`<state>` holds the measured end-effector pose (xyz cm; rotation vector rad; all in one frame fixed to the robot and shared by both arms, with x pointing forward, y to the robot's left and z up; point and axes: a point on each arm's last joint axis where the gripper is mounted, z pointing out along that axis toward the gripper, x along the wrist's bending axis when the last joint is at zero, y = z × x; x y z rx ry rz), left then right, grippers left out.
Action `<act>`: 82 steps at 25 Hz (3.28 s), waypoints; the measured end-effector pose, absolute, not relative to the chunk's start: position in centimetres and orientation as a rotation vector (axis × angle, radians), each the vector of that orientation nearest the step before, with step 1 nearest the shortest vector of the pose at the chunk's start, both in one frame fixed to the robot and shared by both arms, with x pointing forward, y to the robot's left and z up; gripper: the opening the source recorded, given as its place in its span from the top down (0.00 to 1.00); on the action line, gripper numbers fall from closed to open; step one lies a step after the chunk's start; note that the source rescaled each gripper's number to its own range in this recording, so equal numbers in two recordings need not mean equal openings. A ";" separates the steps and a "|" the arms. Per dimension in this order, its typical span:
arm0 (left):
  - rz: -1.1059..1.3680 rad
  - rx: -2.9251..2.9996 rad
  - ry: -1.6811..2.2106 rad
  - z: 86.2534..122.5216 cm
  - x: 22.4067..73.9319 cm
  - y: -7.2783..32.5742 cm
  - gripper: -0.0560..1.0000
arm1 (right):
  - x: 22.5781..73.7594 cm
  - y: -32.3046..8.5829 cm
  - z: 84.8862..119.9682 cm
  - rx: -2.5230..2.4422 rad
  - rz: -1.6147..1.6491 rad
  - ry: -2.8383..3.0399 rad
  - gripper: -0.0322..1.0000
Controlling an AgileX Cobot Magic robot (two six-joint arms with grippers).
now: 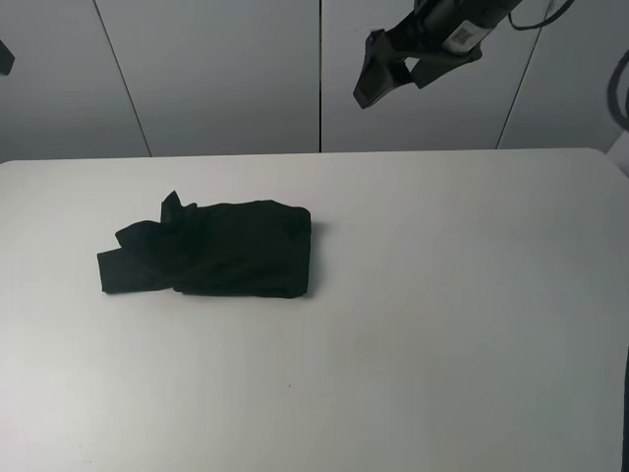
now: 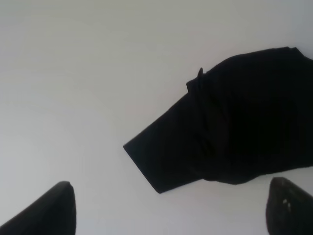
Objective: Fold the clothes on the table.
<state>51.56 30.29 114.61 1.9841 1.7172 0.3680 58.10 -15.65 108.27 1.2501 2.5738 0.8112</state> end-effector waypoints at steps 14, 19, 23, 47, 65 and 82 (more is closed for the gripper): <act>0.527 1.907 1.609 113.7 35.7 29.0 0.00 | 37.4 -23.4 112.7 1.281 0.913 2.347 0.00; 0.627 1.841 1.537 112.3 30.5 28.5 0.00 | 30.2 -26.2 113.6 1.261 0.978 2.226 0.00; 0.656 1.782 1.534 110.2 28.1 28.4 0.00 | 25.6 -28.1 114.0 1.220 1.062 2.091 0.00; 0.850 1.634 1.419 105.6 23.1 28.7 0.00 | 23.7 -28.7 105.1 1.326 1.155 2.002 0.00; 0.913 1.606 1.485 105.5 23.1 29.5 0.00 | 23.9 -29.2 105.1 1.504 1.036 1.783 0.00; 0.914 1.604 1.488 105.5 23.1 29.5 0.00 | 23.2 -29.1 105.1 1.602 0.983 1.560 0.00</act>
